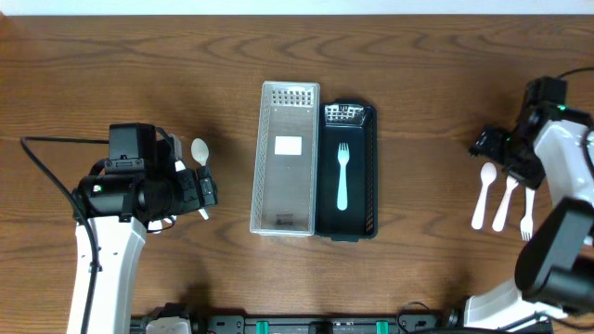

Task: Pack container
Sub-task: 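Move right gripper to the white spoon and grasp it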

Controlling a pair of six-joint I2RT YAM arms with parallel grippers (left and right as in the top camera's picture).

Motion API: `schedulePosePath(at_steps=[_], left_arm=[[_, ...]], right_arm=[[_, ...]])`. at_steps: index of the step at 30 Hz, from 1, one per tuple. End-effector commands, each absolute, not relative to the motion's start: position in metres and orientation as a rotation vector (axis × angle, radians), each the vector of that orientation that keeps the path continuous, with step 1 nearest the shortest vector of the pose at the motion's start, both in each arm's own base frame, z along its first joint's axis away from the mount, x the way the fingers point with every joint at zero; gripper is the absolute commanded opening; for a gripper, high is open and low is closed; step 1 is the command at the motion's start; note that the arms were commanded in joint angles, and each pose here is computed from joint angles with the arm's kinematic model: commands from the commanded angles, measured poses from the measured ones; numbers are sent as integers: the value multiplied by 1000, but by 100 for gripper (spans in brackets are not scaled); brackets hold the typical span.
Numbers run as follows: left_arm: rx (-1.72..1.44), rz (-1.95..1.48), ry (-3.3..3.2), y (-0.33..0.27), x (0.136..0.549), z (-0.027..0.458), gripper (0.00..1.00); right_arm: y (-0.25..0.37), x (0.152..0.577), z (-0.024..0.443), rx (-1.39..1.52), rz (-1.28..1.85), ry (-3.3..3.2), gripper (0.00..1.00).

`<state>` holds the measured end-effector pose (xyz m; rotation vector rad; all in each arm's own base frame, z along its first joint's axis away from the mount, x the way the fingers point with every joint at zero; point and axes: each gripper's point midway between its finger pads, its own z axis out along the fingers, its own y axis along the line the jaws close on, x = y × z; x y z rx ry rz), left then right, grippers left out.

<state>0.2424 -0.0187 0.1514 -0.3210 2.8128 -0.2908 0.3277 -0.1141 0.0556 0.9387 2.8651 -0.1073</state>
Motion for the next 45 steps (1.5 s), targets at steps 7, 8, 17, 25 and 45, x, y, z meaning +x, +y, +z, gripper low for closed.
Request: schedulePosePath(at_steps=[7,8,17,25,45], left_arm=[[-316,-282,2793,-17,244,158,95],[-316,-282,2793,-17,244,158,95],[-316,-282,2793,-17,244,158,95],[-316,-282,2793,-17,244,158,95],[-315,-282,2793,-17,245,158,95]], right_arm=[[-112,331,3,870,-82,2980,99],[-111,332,0,858,-70,2988,99],[-105,326,-30,864,-26,3063,99],[-104,325,-31,866,-26,3068,86],[-104,325,-31,866,-26,3067,41]])
